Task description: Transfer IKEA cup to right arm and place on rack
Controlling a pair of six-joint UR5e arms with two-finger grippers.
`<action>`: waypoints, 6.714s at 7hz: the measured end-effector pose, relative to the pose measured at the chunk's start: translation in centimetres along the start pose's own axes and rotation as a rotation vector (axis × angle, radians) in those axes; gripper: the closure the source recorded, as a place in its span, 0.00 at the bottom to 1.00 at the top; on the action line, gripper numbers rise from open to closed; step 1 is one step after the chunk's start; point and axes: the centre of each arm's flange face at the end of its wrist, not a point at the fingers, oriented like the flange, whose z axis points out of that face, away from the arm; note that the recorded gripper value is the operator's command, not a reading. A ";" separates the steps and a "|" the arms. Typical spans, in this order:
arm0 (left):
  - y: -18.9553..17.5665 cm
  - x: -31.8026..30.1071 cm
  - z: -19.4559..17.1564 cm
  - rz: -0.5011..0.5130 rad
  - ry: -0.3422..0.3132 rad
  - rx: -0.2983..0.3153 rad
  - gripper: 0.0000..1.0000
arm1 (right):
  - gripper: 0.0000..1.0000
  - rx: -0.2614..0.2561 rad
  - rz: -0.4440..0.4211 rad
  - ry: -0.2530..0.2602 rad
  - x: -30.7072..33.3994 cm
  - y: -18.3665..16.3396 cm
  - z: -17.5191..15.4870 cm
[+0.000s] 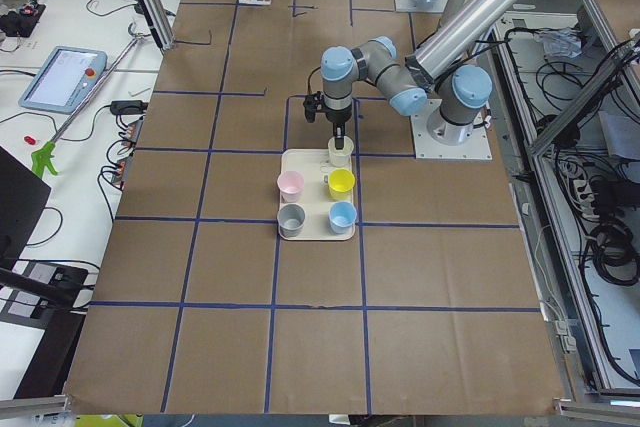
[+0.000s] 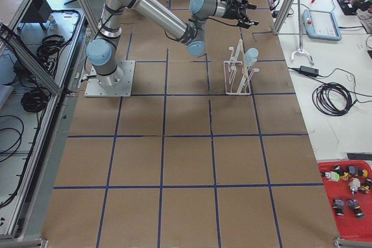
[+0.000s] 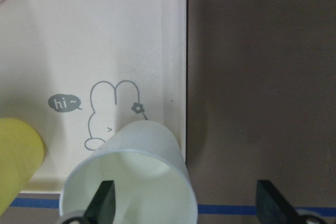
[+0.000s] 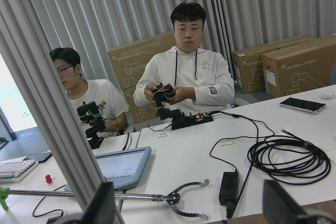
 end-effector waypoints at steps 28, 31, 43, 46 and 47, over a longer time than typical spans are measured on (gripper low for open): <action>-5.1 28.6 -16.2 0.697 0.786 1.118 0.99 | 0.00 -0.363 1.210 -0.254 -8.9 5.3 -13.8; -3.2 28.9 -14.7 0.688 0.795 1.143 0.97 | 0.01 -0.435 1.227 -0.202 -9.9 6.4 -14.0; -2.7 29.6 -14.5 0.696 0.806 1.136 0.95 | 0.01 -0.657 1.349 -0.024 -13.8 7.6 -9.1; -2.7 29.6 -14.6 0.697 0.805 1.137 0.94 | 0.07 -0.675 1.341 -0.030 -14.7 8.2 -8.6; -2.7 29.6 -14.6 0.698 0.804 1.139 0.94 | 0.19 -0.676 1.340 -0.031 -14.7 8.2 -8.6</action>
